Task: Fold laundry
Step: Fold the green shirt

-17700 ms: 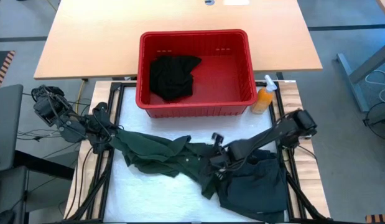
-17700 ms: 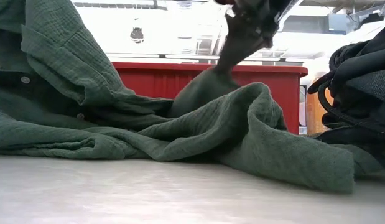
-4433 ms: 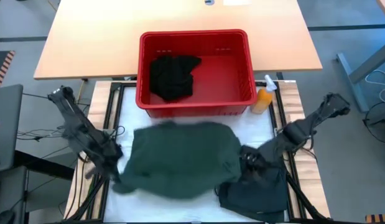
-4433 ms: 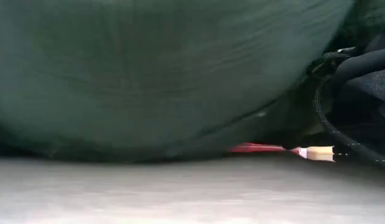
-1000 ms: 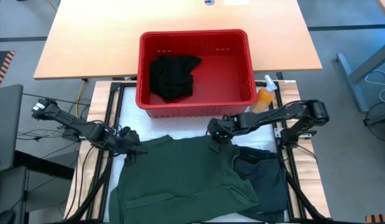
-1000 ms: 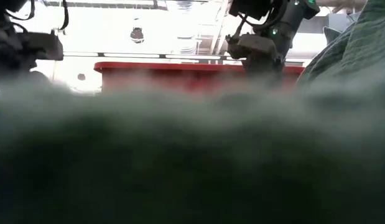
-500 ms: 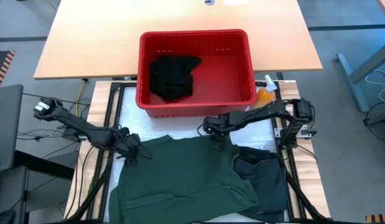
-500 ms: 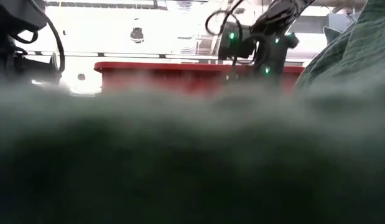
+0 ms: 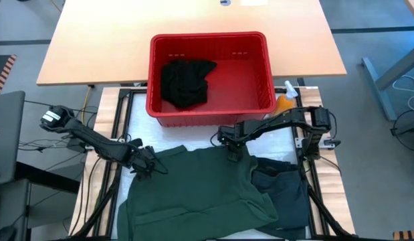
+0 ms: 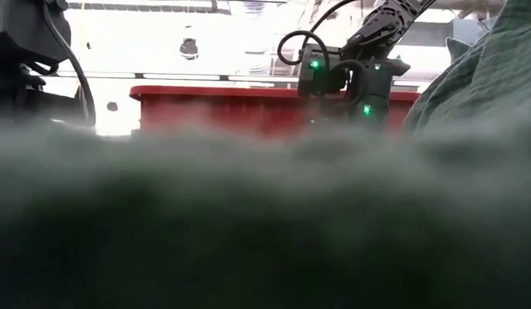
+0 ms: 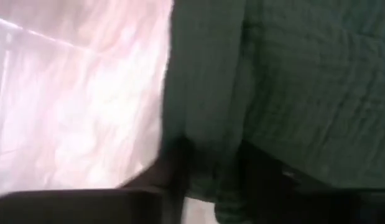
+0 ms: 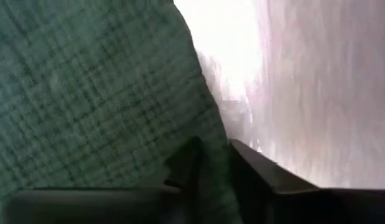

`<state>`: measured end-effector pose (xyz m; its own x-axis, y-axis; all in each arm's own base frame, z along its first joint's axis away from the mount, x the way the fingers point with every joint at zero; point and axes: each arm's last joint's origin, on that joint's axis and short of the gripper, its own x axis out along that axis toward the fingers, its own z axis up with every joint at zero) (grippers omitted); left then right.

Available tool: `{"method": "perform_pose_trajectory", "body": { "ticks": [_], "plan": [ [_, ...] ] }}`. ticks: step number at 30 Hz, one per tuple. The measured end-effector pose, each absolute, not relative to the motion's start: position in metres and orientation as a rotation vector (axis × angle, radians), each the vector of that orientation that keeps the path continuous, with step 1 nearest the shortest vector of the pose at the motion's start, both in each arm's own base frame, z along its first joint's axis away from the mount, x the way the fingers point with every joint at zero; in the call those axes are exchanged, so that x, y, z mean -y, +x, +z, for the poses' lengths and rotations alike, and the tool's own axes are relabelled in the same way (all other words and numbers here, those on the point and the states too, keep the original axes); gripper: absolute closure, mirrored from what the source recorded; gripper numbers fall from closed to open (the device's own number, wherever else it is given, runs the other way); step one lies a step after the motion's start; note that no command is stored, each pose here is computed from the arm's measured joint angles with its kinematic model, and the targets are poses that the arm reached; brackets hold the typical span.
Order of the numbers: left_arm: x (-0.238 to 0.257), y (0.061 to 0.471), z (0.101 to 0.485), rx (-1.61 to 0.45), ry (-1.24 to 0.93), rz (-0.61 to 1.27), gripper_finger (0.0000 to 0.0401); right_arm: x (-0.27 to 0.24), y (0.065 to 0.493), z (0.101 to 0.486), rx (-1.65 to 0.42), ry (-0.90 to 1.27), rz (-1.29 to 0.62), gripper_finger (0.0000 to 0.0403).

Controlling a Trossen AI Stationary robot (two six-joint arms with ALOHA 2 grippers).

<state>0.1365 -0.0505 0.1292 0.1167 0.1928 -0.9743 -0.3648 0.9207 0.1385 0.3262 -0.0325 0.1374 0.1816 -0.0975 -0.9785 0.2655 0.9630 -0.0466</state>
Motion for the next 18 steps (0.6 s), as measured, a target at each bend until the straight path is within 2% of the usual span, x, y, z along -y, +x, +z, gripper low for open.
{"method": "perform_pose_trajectory", "body": {
  "ticks": [2,4,10,16,18],
  "plan": [
    [0.049,0.136,0.129,-1.388,-0.137,0.439,0.0356,0.032,0.326,0.144,-1.342,0.15,-0.261,0.0341],
    [0.048,0.134,0.129,-1.374,-0.134,0.462,0.0386,0.03,0.324,0.15,-1.323,0.148,-0.254,0.038],
    [0.039,0.125,0.14,-1.4,-0.068,0.553,0.0399,0.034,0.317,0.176,-1.238,0.105,-0.337,0.0377],
    [0.032,0.131,0.169,-1.201,-0.266,0.67,0.04,0.042,0.31,0.204,-1.113,0.102,-0.444,0.0388],
    [0.033,0.136,0.181,-1.119,-0.32,0.654,0.04,0.043,0.308,0.212,-1.079,0.106,-0.449,0.0388]
  ]
}}
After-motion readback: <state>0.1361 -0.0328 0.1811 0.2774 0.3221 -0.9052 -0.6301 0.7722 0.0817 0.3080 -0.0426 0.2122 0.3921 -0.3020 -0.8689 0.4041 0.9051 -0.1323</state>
